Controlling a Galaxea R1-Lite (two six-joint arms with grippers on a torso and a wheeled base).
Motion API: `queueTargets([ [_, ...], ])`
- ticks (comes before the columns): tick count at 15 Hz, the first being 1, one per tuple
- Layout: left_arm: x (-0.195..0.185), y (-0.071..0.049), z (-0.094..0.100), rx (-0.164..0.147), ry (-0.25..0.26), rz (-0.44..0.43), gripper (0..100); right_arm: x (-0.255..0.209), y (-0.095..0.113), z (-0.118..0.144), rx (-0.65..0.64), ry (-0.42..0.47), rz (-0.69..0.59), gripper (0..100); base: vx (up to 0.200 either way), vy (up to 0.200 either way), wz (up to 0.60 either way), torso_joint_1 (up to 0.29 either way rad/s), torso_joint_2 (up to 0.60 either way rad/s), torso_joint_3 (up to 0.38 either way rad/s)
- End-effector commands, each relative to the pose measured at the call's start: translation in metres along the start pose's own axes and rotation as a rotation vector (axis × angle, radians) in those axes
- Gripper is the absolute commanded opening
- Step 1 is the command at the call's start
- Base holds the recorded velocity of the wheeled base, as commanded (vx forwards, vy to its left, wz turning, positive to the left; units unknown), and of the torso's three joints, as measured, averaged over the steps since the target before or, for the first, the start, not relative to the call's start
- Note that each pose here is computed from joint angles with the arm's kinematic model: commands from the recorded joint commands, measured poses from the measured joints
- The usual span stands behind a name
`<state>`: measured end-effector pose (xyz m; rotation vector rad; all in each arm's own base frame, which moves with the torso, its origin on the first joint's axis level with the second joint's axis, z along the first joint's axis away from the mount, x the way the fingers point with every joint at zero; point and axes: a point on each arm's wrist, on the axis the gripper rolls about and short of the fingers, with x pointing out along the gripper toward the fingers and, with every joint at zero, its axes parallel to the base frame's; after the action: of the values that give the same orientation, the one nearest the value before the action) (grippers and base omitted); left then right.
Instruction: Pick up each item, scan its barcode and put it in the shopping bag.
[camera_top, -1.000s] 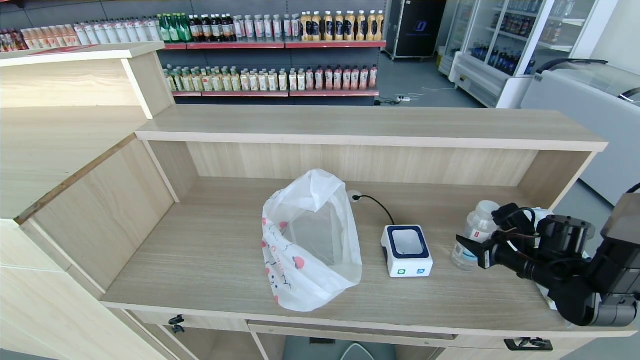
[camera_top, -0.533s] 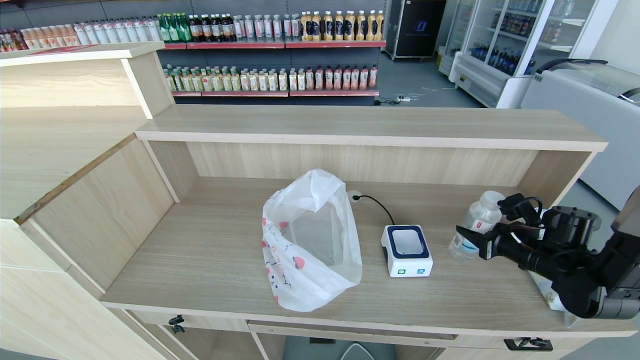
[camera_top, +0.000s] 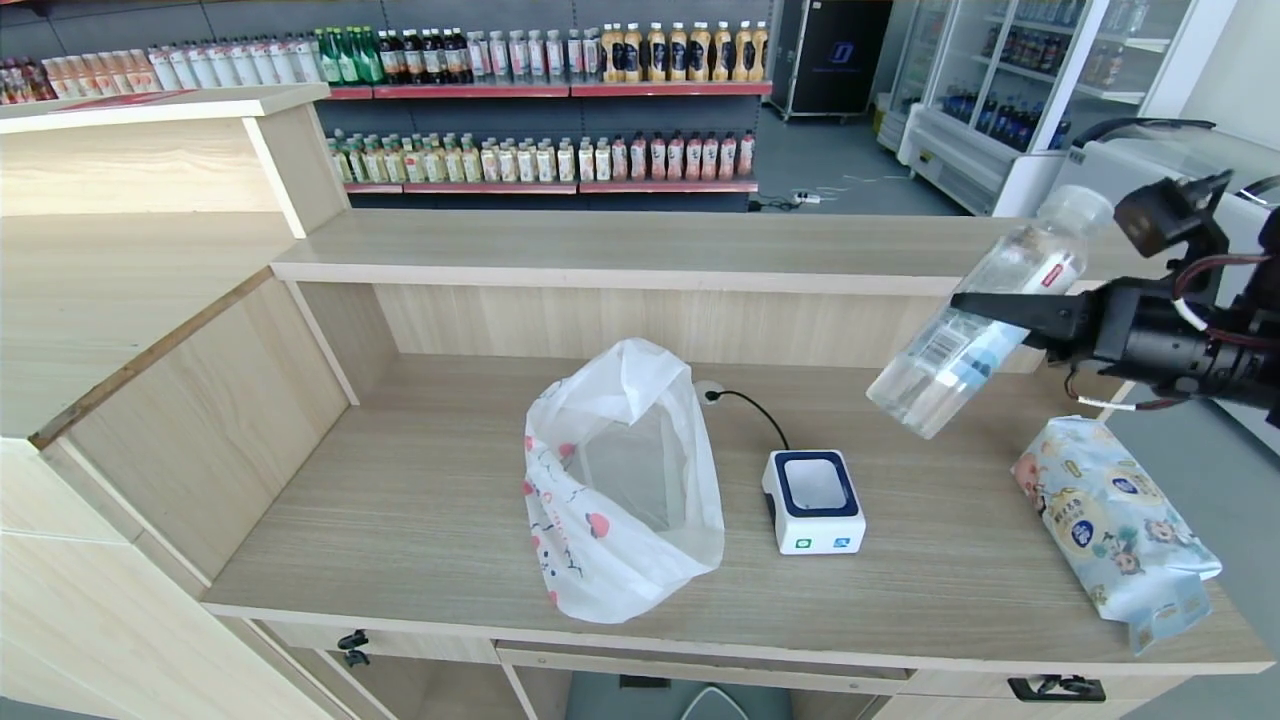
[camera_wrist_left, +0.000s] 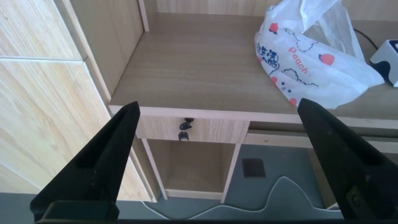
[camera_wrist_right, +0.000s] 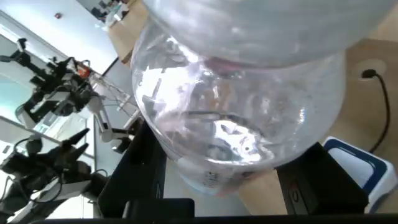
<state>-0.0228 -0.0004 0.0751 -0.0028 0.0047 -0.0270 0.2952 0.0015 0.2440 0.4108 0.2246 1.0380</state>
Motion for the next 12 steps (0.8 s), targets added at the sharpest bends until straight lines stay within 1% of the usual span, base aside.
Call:
queueTargets([
  [1,0.000,0.000,0.000,0.000,0.001,0.001,100,-0.012,0.073,0.048,-0.130,-0.017,0.179,0,0.000,0.000,0.00,0.000,0.00,0.000],
  [2,0.000,0.000,0.000,0.000,0.001,-0.001,100,-0.012,0.080,0.051,-0.136,-0.002,0.215,0,0.000,0.000,0.00,0.000,0.00,0.000],
  [3,0.000,0.000,0.000,0.000,0.001,-0.001,100,-0.008,0.096,0.053,-0.149,0.029,0.290,0,0.000,0.000,0.00,0.000,0.00,0.000],
  [4,0.000,0.000,0.000,0.000,0.001,0.001,100,-0.007,0.109,0.057,-0.157,0.035,0.329,0,0.000,0.000,0.00,0.000,0.00,0.000],
  [6,0.000,0.000,0.000,0.000,0.001,-0.001,100,0.000,0.128,0.064,-0.136,0.050,0.395,0,0.000,0.000,0.00,0.000,0.00,0.000],
  [7,0.000,0.000,0.000,0.000,0.001,-0.001,100,0.002,0.134,0.066,-0.135,0.055,0.417,0,0.000,0.000,0.00,0.000,0.00,0.000],
  [8,0.000,0.000,0.000,0.000,0.001,0.001,100,0.004,0.135,0.066,-0.133,0.059,0.425,0,0.000,0.000,0.00,0.000,0.00,0.000],
  [9,0.000,0.000,0.000,0.000,0.001,-0.001,100,0.002,0.140,0.064,-0.128,0.077,0.444,0,0.000,0.000,0.00,0.000,0.00,0.000],
  [12,0.000,0.000,0.000,0.000,0.001,-0.001,100,-0.008,0.147,0.044,-0.085,0.169,0.510,0,0.000,0.000,0.00,0.000,0.00,0.000],
])
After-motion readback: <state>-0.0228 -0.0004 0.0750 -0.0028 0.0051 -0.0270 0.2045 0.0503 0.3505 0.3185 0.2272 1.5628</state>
